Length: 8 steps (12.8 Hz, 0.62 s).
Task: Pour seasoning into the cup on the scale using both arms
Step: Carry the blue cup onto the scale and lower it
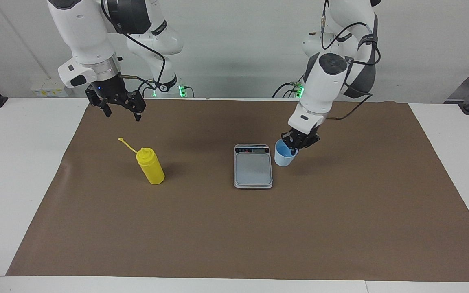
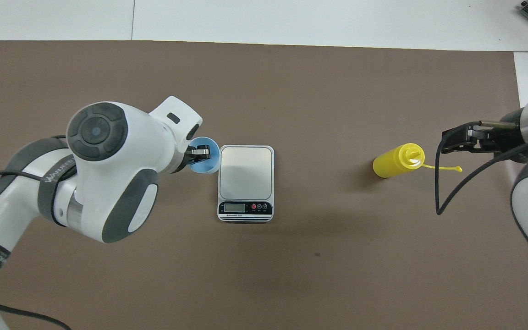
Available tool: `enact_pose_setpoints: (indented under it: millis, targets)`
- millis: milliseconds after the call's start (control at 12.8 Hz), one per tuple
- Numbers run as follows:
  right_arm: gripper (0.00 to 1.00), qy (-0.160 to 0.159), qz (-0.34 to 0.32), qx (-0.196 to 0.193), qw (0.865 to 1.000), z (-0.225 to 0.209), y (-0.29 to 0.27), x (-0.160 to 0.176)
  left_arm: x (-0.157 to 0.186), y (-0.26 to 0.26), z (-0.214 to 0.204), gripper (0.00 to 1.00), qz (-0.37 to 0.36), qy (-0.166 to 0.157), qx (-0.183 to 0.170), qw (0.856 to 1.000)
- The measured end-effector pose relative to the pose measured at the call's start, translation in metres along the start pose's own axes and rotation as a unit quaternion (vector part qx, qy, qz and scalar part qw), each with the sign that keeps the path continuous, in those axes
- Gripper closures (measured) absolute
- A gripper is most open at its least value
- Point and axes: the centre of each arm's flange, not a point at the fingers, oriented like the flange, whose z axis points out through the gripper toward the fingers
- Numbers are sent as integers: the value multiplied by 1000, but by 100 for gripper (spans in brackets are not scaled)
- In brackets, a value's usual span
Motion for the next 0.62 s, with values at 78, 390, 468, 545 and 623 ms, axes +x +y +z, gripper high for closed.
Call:
enact_pose_setpoints:
  millis: [78, 390, 468, 545, 623]
  targets:
    - [0, 0, 0, 0, 1000, 0, 0, 0, -8, 14, 4, 97, 4, 0, -1, 1000]
    - [0, 0, 0, 0, 1000, 0, 0, 0, -26, 60, 51, 97, 3, 2, 26, 1000]
    - [0, 0, 0, 0, 1000, 0, 0, 0, -25, 62, 57, 97, 2, 1, 26, 1000]
    - [0, 0, 0, 0, 1000, 0, 0, 0, -23, 61, 61, 97, 1, 3, 24, 1000]
    - [0, 0, 0, 0, 1000, 0, 0, 0, -21, 61, 64, 97, 1, 6, 21, 1000]
